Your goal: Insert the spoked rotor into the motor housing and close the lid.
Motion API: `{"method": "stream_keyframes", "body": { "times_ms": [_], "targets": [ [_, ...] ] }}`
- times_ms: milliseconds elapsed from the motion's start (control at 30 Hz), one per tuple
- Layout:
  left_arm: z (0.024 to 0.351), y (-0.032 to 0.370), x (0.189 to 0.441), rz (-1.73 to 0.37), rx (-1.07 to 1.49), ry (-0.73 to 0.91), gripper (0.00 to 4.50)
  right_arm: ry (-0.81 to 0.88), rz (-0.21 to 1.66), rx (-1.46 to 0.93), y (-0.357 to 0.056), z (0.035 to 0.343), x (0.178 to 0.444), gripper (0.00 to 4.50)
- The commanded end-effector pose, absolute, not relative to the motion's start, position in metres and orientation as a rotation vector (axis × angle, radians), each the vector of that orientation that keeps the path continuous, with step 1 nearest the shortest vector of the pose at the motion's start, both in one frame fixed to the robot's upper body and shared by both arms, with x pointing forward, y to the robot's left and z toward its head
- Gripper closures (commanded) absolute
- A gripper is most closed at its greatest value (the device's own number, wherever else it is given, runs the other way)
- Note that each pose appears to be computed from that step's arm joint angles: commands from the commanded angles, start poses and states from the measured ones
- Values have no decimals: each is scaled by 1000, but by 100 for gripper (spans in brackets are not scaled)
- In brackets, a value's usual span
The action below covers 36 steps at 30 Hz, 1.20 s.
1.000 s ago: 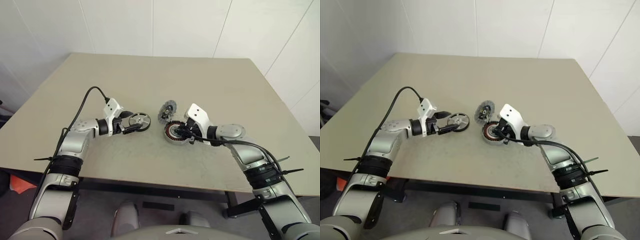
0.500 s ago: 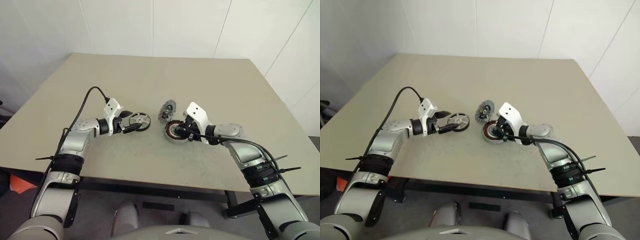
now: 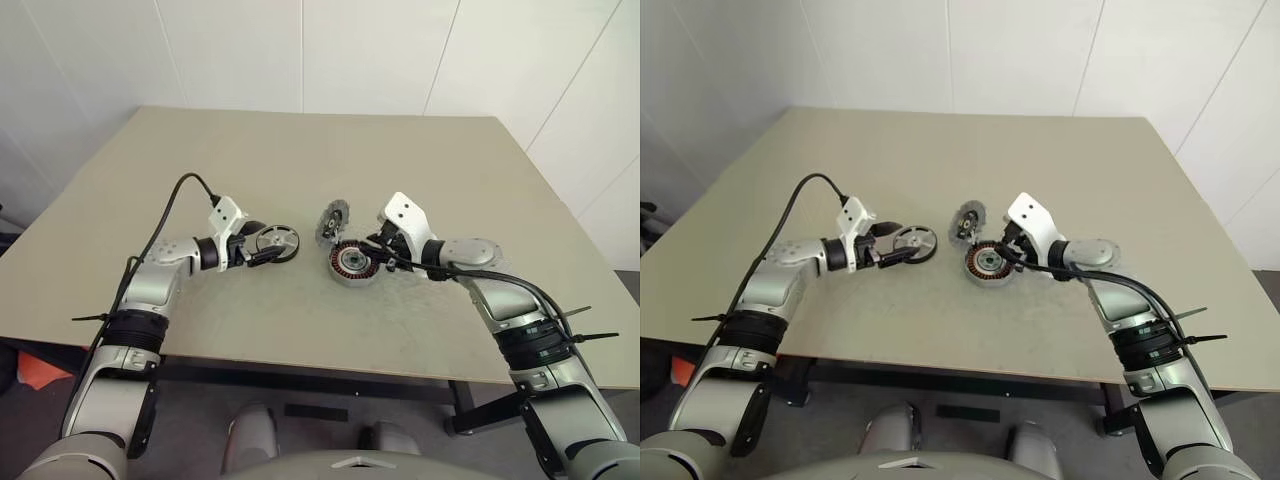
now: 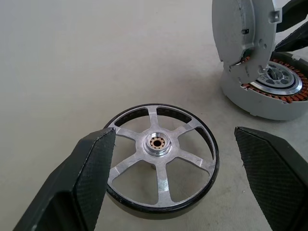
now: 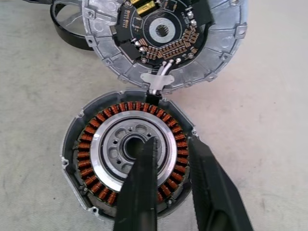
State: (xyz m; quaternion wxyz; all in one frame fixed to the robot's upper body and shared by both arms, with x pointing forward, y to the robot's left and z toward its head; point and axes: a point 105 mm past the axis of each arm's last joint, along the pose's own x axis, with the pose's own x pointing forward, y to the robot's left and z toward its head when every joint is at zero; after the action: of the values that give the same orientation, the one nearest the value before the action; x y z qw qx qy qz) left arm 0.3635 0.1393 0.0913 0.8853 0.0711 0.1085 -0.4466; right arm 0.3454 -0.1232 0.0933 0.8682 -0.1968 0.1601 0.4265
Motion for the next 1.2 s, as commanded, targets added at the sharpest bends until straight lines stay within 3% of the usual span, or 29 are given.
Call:
{"method": "stream_keyframes", "body": {
  "times_ms": [33,467,633,867,1067,1200],
  "targets": [
    [103,139,367,-926,177,181,32,271,897,-418,-120,109,347,448],
    [97,141,366,-917,187,194,32,265,882,-390,-106,102,352,448],
    [97,140,366,-915,195,194,32,357,821,-394,-111,63,359,448],
    [99,141,368,-906,200,192,32,309,807,-378,-115,77,364,448],
    [98,140,369,-906,198,194,32,180,821,-345,-109,116,365,448],
    [98,140,369,-906,197,195,32,168,840,-366,-107,122,361,448]
  ]
}}
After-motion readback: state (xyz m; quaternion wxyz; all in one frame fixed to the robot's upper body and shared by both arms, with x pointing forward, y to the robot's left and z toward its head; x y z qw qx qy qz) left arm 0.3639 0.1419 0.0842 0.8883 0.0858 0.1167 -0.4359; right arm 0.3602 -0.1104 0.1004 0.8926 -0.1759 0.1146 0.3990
